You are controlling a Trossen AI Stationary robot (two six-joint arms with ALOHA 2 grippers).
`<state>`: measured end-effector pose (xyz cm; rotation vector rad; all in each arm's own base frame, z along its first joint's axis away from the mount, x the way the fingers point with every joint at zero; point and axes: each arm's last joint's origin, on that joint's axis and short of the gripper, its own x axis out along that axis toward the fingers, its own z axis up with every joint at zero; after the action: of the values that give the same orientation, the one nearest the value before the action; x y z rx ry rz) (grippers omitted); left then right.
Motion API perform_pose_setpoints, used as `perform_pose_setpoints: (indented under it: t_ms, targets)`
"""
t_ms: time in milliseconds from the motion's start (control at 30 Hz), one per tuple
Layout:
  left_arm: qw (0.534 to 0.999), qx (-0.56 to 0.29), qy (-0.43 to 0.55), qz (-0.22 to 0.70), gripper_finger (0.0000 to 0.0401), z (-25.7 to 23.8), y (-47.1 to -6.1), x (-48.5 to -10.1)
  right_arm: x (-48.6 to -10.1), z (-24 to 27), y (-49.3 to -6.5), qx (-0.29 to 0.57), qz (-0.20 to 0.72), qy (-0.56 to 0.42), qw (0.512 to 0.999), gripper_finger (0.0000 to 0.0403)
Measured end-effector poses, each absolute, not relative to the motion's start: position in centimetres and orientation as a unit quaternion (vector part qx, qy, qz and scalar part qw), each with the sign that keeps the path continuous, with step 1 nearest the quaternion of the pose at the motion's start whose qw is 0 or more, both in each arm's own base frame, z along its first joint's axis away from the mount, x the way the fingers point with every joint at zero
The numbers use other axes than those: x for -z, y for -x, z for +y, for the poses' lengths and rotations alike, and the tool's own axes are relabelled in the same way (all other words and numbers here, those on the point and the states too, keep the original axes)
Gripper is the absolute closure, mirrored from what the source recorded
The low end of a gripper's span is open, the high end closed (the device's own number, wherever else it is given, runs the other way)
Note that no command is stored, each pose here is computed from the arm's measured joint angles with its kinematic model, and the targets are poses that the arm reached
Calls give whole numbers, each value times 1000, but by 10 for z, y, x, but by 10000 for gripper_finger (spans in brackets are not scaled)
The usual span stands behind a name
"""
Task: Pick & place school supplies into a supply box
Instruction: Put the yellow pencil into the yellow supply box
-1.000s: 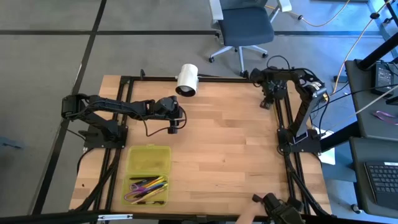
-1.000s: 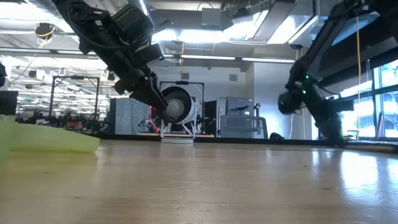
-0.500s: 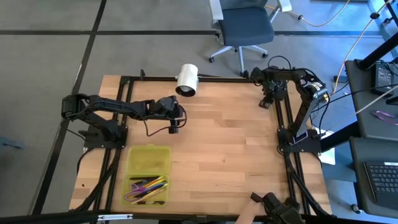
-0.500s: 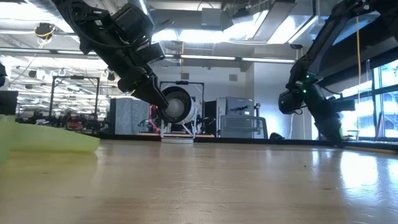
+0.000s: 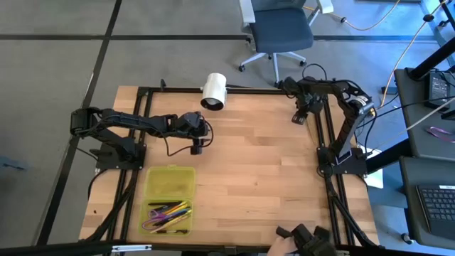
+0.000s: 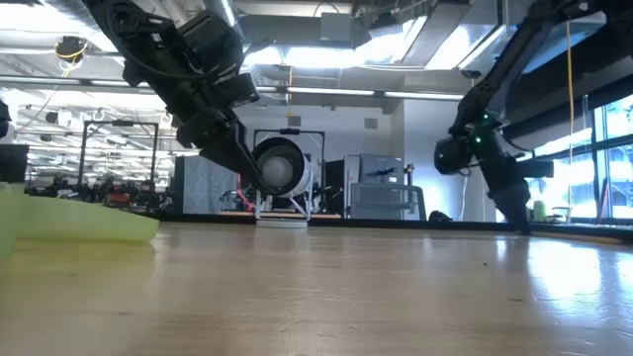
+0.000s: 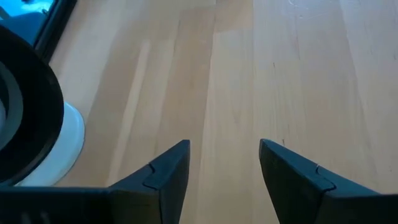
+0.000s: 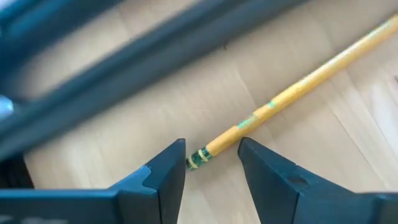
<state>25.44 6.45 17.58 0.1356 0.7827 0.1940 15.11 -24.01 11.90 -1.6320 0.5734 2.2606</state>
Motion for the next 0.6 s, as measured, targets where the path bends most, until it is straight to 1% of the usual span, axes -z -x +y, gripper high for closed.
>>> perform_pose_setpoints:
  t_ms: [100, 233, 467, 600]
  targets:
    - [912, -92, -64, 395, 214, 64, -252, -174, -119, -236, -160, -789, 183, 574, 124, 239]
    - [901, -87, -61, 421, 212, 63, -248, -170, -119, -225, -173, -789, 159, 583, 111, 239]
    - [890, -86, -51, 445, 216, 62, -244, -166, -118, -200, -201, -795, 118, 592, 60, 239]
    - [887, -88, -45, 451, 216, 62, -243, -166, -118, -186, -215, -797, 84, 597, 21, 239]
